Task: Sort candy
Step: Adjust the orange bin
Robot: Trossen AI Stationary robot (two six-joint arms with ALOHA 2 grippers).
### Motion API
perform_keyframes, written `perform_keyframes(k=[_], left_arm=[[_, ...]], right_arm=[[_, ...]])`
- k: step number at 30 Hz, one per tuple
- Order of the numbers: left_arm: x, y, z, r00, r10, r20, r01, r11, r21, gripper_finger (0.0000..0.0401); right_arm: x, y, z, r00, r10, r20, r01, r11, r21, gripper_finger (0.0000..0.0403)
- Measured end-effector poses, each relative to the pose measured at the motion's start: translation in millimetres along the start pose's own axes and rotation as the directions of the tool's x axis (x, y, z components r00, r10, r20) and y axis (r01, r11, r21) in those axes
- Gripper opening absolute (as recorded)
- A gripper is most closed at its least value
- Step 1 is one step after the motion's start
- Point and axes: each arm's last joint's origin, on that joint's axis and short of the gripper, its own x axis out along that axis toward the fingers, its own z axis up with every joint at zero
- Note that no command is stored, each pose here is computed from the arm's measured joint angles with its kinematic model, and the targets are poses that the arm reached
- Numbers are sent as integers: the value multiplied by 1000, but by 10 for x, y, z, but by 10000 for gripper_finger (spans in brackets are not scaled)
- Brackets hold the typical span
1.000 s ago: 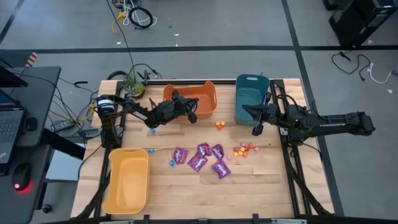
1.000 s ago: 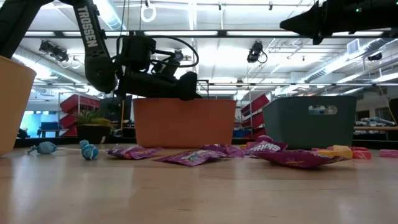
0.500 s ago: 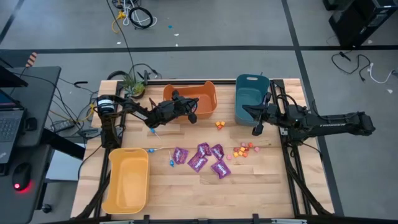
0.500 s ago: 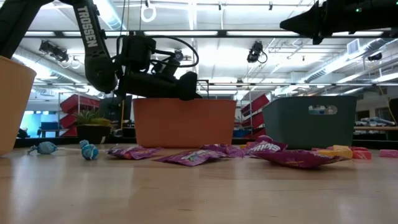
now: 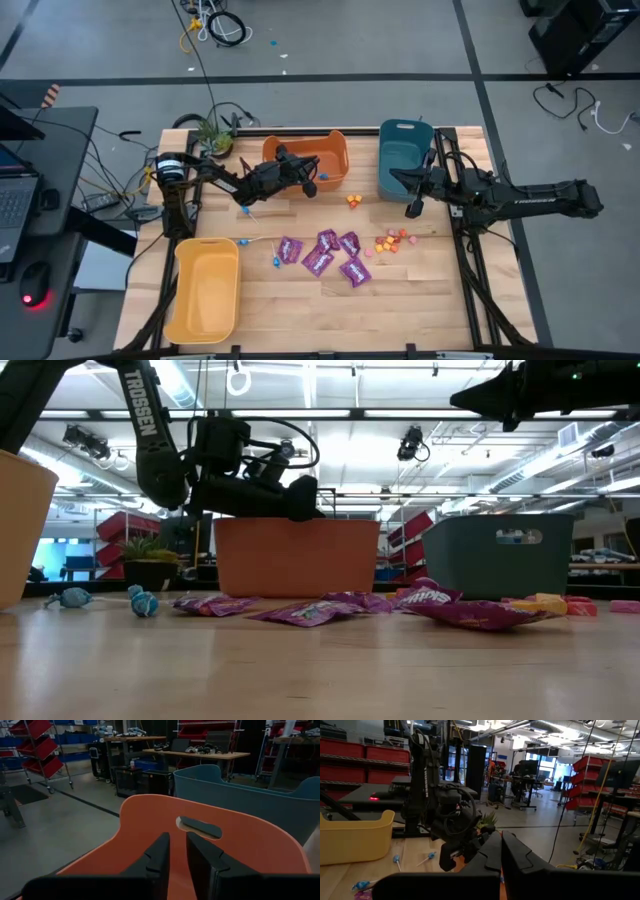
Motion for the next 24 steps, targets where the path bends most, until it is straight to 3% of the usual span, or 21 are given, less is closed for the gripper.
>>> perform_keyframes(k=[5, 13, 24], left_arm=[[-1, 0, 11, 1000, 0, 12, 0, 1000, -4, 70], [-24, -10, 201, 985, -37, 170, 47, 997, -55, 70], [-133, -234, 339, 901, -299, 316, 331, 942, -51, 70]], right_arm=[[0, 1, 0, 1000, 0, 0, 0, 1000, 0, 0], [0, 1, 0, 1000, 0, 0, 0, 1000, 0, 0], [0, 0, -2, 1000, 0, -3, 0, 1000, -1, 0]])
